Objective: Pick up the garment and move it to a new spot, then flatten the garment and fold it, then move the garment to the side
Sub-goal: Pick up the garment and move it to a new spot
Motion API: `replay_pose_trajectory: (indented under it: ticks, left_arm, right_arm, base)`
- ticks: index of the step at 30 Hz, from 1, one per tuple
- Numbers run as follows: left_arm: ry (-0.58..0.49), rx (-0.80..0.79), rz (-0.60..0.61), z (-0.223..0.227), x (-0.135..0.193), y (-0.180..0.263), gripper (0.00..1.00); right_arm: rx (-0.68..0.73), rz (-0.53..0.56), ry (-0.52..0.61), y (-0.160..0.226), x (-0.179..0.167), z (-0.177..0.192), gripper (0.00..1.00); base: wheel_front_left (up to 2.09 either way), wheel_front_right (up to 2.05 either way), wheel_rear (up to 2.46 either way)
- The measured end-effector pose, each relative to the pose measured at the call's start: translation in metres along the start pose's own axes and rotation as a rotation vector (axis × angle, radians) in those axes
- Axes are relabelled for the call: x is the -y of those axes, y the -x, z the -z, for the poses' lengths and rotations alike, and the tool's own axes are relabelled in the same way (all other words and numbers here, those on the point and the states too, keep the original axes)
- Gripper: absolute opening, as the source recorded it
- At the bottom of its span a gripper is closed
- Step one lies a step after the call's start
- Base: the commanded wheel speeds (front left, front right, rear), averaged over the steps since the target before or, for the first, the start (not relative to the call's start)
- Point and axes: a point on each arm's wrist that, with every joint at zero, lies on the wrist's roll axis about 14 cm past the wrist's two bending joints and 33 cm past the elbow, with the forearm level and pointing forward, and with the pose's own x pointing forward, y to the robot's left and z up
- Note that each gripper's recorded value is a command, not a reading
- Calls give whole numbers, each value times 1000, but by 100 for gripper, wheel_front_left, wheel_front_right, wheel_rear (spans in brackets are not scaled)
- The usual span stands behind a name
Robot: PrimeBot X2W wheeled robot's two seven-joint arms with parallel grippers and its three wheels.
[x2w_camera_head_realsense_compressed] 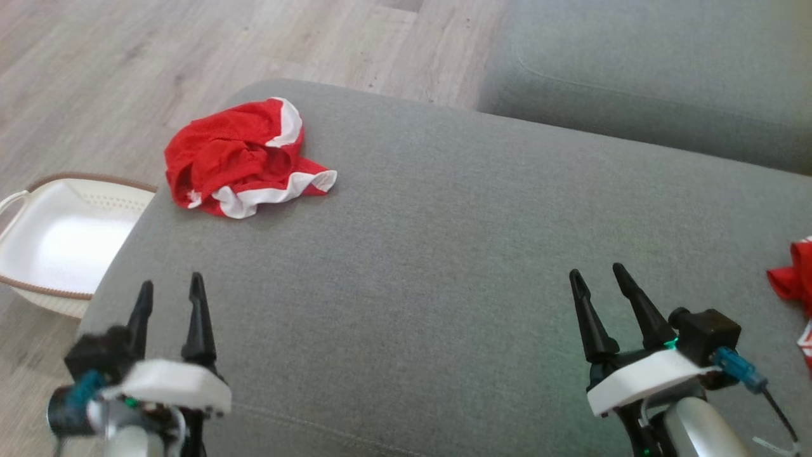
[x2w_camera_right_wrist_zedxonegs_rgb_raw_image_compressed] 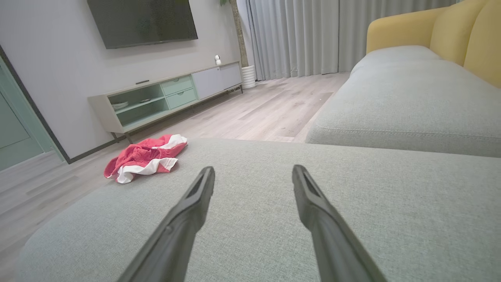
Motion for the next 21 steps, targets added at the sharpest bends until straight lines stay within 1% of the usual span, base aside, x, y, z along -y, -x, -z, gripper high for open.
replay_pose_trajectory:
  ticks: [2, 3, 7, 10, 13, 17, 21]
  left_arm:
    - [46, -7, 15, -7, 4, -10, 100]
    - [51, 11, 23, -17, 7, -19, 100]
    - [0, 41, 109, -69, 30, -75, 100]
    - [-7, 11, 157, -95, 51, -117, 100]
    - [-24, -112, 155, -82, 59, -155, 100]
    - [-23, -330, 93, -32, 48, -195, 100]
    - [-47, -483, 40, 16, 42, -224, 100]
  right_arm:
    - [5, 6, -6, 1, 3, -1, 100]
    - [7, 9, -9, 1, 5, -1, 100]
    - [10, 27, -12, -1, 19, 0, 100]
    - [16, 44, -10, -8, 35, -1, 100]
    - [33, 62, -13, -16, 52, -5, 100]
    - [30, 99, -25, -22, 77, 0, 100]
    - [13, 148, -39, -22, 103, 10, 100]
  base:
    - [0, 0, 0]
    - [0, 0, 0]
    - [0, 0, 0]
    - [0, 0, 0]
    - [0, 0, 0]
    - [0, 0, 0]
    - [0, 0, 0]
